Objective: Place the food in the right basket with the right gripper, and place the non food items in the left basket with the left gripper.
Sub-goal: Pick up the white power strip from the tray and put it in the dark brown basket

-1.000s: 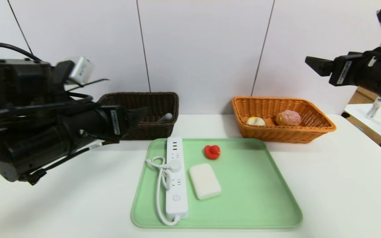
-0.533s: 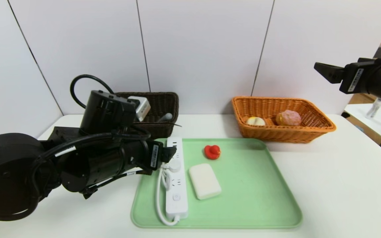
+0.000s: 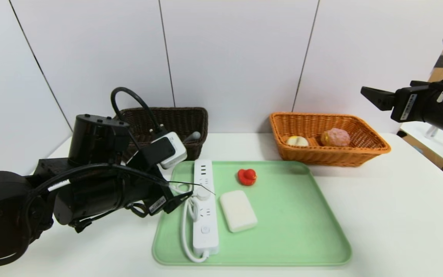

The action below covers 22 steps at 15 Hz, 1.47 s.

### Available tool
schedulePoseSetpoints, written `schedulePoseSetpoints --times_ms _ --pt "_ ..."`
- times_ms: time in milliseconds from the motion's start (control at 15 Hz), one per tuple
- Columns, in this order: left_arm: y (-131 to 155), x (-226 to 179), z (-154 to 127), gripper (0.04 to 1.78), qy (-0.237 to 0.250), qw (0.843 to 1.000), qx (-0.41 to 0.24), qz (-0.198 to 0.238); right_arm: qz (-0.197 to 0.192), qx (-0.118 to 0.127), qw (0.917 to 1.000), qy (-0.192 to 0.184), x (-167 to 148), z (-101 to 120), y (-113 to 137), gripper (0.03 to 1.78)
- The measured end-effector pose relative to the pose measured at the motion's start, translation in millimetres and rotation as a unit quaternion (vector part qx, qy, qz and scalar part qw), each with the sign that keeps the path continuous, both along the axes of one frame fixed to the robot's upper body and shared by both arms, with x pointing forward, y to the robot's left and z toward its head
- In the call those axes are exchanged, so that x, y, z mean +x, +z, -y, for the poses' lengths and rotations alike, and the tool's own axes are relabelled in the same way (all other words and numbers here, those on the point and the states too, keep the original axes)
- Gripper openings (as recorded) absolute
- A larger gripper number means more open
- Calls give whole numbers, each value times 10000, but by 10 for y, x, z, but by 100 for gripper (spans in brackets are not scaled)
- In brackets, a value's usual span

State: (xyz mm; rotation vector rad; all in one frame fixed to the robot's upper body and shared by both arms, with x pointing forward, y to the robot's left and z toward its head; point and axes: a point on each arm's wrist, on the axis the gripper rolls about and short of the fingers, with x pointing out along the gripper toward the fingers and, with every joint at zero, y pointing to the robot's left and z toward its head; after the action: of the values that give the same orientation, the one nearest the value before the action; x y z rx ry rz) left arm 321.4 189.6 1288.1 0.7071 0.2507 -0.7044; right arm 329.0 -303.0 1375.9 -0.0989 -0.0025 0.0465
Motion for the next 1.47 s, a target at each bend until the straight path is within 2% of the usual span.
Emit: schedulePoseSetpoints --times_ms 133,267,533,733,1200,1333,1467 --pt "-9 -17 -58 169 -875 9920 793 436 -32 2 10000 0 -5 1 -20 169" --pt "-25 -45 -95 169 -1221 9819 1325 583 -35 2 10000 -6 -15 4 -24 169" --pt "-71 -123 -148 169 -1328 9781 1556 379 -68 55 10000 -8 -28 8 -48 169" --pt "-135 -105 -140 169 -1324 9777 1604 281 53 80 10000 -17 -41 13 -32 169" --pt "-401 155 -72 169 -1125 9790 1691 175 152 105 9998 -5 -101 21 12 169" --pt "-478 210 -68 169 -1102 9787 1730 75 180 248 9995 61 -121 20 28 169" --pt "-517 252 -49 169 -1088 9789 1729 83 194 277 9993 157 -136 19 37 169"
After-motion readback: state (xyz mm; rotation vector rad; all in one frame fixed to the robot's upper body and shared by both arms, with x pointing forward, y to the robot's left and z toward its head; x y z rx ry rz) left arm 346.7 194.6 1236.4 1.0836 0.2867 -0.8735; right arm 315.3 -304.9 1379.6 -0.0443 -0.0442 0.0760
